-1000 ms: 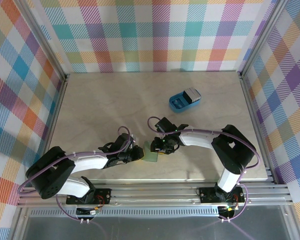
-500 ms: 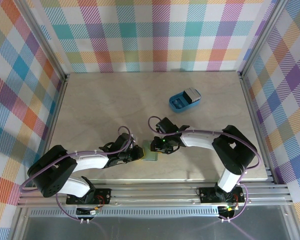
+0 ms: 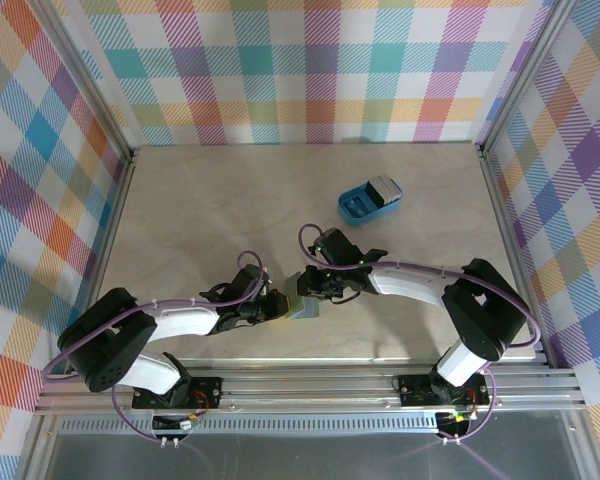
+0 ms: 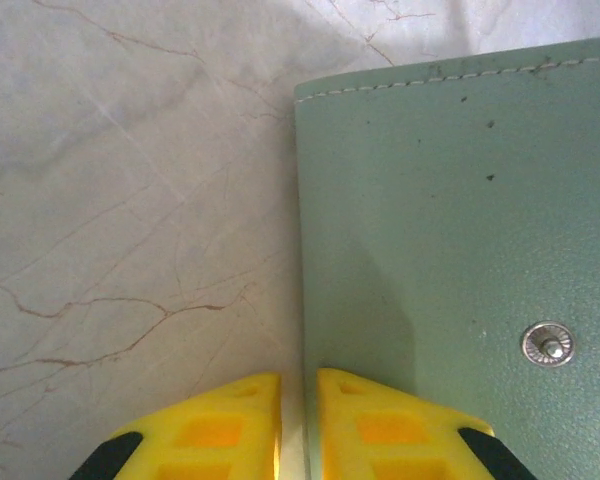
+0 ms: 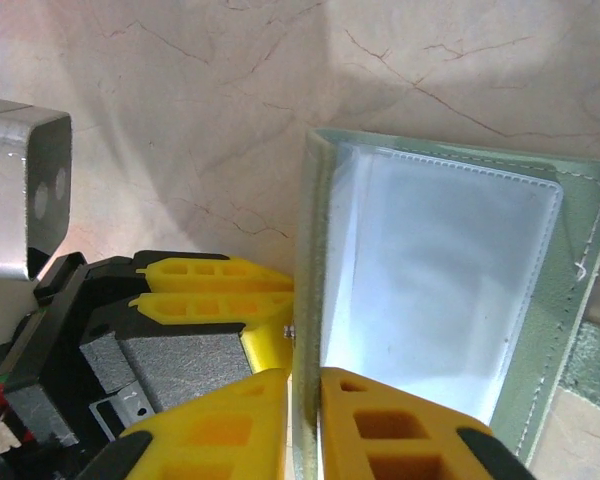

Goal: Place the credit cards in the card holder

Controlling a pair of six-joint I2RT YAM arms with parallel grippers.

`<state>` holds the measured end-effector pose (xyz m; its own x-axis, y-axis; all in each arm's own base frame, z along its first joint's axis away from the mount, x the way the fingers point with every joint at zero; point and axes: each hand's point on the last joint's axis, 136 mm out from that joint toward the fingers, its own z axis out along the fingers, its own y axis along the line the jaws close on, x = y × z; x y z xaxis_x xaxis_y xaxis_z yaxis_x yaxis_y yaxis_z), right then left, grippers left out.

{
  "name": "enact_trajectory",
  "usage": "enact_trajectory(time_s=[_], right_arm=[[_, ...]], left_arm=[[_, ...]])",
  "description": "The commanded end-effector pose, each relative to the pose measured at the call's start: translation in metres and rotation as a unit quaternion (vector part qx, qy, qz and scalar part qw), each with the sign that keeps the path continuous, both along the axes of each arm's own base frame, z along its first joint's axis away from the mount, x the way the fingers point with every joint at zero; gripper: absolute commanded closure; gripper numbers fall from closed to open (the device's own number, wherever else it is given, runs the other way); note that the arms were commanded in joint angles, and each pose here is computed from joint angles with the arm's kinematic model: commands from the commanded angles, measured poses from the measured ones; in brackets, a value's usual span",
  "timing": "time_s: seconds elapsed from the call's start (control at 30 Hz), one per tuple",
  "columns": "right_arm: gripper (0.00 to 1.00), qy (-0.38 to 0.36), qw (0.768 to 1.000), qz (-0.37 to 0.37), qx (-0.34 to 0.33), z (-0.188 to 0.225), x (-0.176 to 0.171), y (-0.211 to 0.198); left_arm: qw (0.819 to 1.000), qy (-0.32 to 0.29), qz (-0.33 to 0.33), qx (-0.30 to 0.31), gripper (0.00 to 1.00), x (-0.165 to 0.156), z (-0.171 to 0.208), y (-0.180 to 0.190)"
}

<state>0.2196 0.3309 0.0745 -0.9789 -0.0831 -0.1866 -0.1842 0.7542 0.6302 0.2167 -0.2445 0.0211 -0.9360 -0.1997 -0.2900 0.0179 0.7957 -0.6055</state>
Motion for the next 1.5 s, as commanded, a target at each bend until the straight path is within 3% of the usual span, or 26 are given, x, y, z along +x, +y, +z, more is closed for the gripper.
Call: enact_trajectory(time_s=[0.0,0.13,0.37,1.17,1.47], right_arm=[[0.86,-0.005,1.000,0.015,0.005,0.006,-0.004,0.003],[0.86,-0.005,1.000,0.015,-0.003,0.004,-0.005,0.000],[0.74,-0.010,0.999,0.013,-0.032,0.001,-0.003,-0.009],[0.75,-0.023,0.999,0.023,-0.038,0.008,-0.002,-0.008],[0.84,-0.014,0.999,0.024,-0.024,0.007,-0.004,-0.004]], left_arm=[[1.000,-0.013,-0.012,-0.024,0.83,0.006,0.011,-0.016],[0.999,-0.014,-0.016,-0.026,0.83,0.008,0.011,-0.019],[0.999,-0.013,-0.017,-0.026,0.82,0.009,0.010,-0.021],[1.000,-0.003,-0.019,-0.024,0.82,0.009,0.001,-0.025],[0.999,-0.006,-0.020,-0.026,0.82,0.010,0.003,-0.026]])
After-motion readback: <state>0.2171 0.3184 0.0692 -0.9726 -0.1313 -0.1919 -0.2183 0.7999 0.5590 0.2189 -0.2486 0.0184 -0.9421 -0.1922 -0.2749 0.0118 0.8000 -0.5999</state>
